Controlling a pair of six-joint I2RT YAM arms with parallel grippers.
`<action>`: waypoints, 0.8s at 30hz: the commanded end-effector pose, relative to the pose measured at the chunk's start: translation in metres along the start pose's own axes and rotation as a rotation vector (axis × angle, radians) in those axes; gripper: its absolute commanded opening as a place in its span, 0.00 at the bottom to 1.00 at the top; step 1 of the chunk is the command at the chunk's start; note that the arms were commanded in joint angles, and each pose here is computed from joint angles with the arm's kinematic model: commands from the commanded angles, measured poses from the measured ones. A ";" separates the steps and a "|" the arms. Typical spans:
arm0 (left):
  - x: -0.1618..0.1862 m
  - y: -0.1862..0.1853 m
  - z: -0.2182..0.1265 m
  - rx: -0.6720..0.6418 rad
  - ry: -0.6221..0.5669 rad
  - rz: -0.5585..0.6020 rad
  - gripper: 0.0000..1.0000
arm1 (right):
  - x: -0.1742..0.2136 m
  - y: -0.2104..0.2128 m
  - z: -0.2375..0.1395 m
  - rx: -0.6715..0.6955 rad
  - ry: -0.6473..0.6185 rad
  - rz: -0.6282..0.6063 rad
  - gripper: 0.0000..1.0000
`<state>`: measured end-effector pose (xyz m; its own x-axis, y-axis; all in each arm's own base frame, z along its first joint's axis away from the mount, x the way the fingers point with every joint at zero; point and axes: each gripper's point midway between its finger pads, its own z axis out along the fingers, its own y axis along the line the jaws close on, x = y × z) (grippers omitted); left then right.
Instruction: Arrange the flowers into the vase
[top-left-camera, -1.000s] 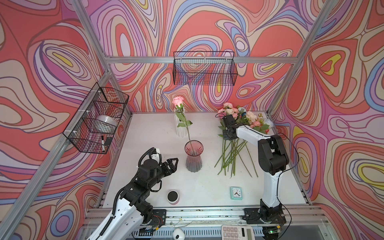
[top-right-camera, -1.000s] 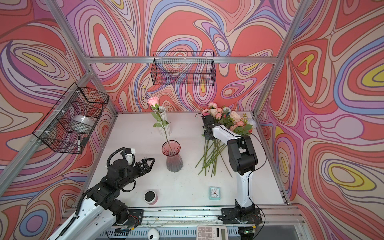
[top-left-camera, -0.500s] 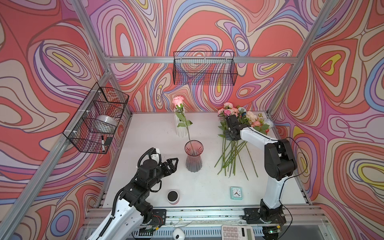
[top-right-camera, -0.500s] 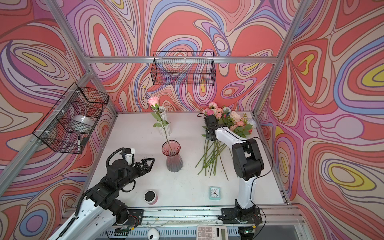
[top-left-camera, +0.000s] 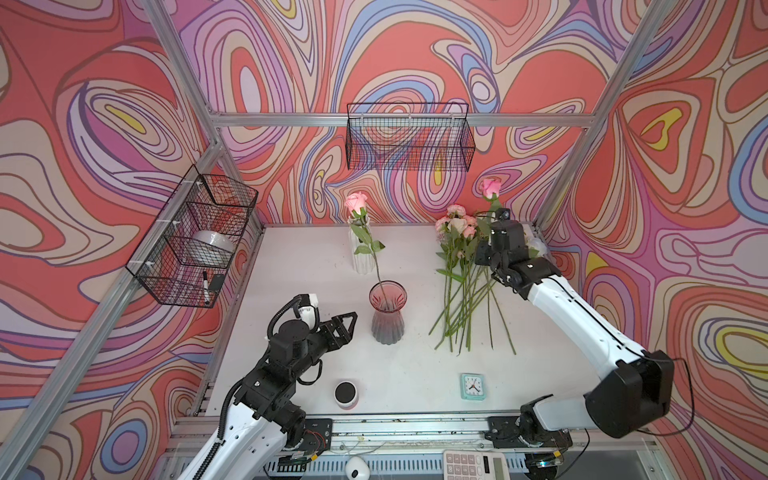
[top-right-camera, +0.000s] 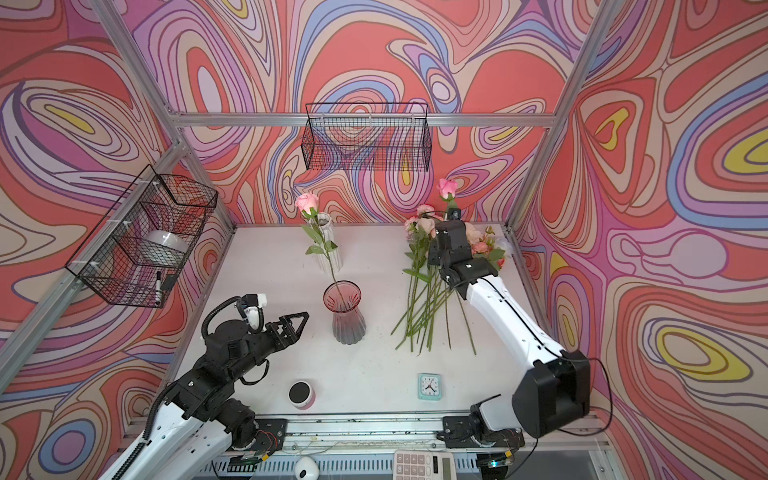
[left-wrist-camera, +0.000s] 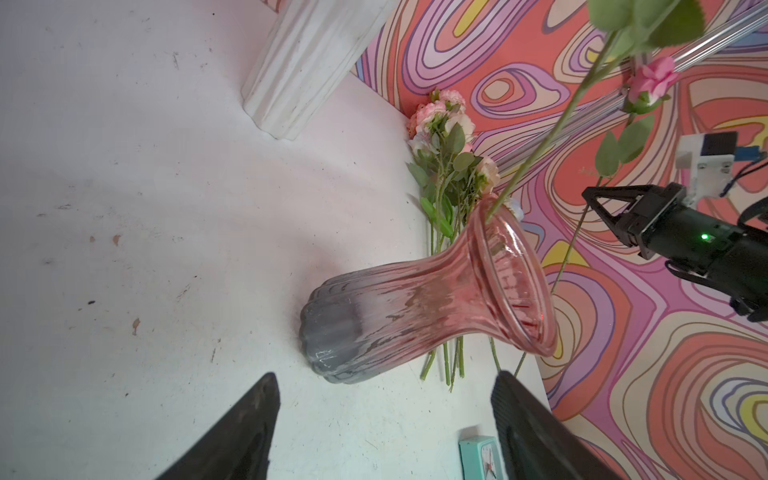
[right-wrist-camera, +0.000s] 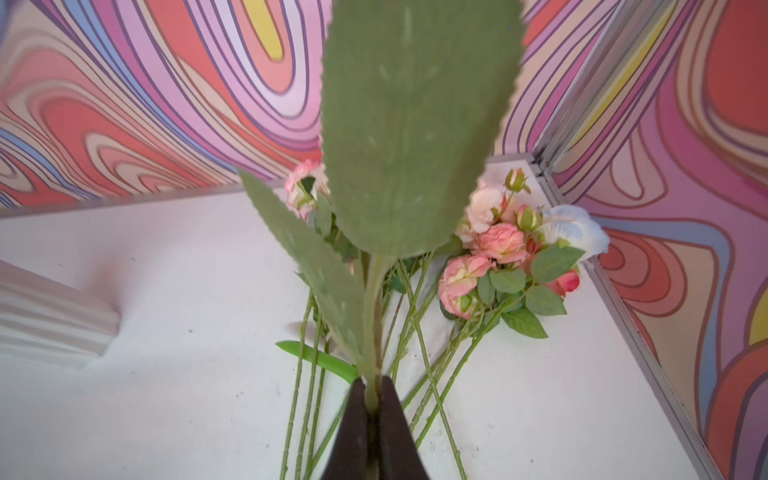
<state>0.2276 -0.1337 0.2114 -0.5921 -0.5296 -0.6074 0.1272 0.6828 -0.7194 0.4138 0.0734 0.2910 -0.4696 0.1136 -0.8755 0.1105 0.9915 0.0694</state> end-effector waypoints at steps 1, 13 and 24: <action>-0.021 -0.031 -0.011 0.113 -0.071 0.015 0.83 | -0.028 0.013 -0.036 -0.131 -0.099 0.076 0.00; -0.031 -0.137 -0.033 0.537 0.030 0.164 0.83 | -0.076 0.095 -0.157 -0.789 -0.193 0.231 0.00; -0.031 -0.192 -0.050 0.819 0.121 0.202 0.75 | -0.062 0.203 -0.224 -1.184 -0.124 0.188 0.00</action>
<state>0.2021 -0.2165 0.3504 -0.6034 -0.3633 -0.7099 0.6529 0.2861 -0.7014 0.2871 0.2553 0.4451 -0.4432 0.3203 -0.8373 -0.6612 0.5139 0.5465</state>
